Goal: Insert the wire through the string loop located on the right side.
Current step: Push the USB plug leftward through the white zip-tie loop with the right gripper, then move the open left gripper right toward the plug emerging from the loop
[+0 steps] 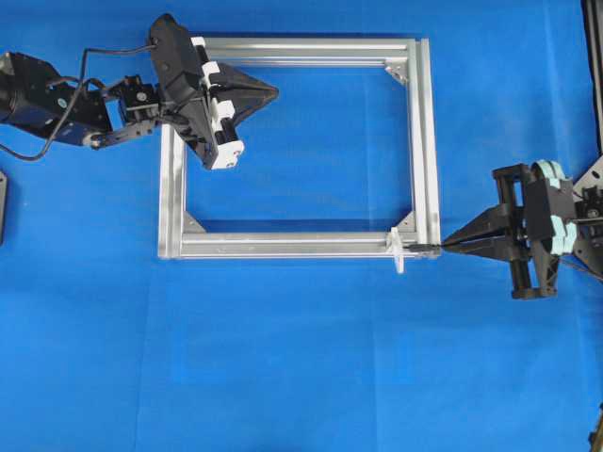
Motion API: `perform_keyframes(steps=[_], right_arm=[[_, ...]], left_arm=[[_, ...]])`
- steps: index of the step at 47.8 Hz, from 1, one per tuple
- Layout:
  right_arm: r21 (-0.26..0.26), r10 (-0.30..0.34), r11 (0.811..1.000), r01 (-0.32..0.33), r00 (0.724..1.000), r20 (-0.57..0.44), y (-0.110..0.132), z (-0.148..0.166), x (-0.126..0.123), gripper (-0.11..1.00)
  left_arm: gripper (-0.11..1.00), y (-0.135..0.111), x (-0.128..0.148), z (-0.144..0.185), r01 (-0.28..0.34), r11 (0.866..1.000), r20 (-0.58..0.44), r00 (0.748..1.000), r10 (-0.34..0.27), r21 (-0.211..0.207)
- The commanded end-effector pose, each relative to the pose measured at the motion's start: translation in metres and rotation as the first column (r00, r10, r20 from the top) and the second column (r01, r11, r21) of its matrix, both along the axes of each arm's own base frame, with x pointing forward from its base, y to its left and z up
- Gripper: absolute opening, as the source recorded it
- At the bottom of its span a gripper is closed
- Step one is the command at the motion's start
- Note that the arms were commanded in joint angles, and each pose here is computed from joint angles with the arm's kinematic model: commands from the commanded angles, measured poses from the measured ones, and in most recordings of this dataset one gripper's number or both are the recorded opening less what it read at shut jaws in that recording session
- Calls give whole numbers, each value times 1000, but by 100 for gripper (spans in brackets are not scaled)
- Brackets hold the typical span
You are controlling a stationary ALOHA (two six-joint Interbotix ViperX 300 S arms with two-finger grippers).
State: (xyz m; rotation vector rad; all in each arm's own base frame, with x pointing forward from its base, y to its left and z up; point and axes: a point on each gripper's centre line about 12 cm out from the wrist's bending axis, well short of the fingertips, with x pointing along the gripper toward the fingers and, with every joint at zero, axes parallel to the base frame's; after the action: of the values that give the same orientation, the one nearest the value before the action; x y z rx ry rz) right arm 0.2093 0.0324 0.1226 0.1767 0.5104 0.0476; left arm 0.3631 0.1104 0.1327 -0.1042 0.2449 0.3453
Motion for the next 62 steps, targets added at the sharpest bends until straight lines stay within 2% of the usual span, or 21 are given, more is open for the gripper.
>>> perform_keyframes(steps=[1,23,44,49,54,62], right_arm=[[1,-5,1000,5,999,52,1,8,11,-4],[-12,-13,1000,14,998,67,5,3,40,-4],[-13,-14,1000,15,997,78,5,3,43,-4],[-13,-14,1000,16,997,79,5,3,44,-4],[-13,-15,1000,16,997,81,5,3,44,-4],[-14,-14,1000,15,997,81,5,3,44,-4]], left_arm=[[0,-1,2,15,5,1000,43,999,-5,13],[0,0,2,16,3,1000,44,999,-4,13],[0,-7,3,14,20,1000,40,999,-20,10],[0,-19,5,14,52,999,42,998,-52,5],[0,-44,11,14,117,993,48,992,-116,-4],[0,-96,17,13,249,968,53,967,-248,-12]])
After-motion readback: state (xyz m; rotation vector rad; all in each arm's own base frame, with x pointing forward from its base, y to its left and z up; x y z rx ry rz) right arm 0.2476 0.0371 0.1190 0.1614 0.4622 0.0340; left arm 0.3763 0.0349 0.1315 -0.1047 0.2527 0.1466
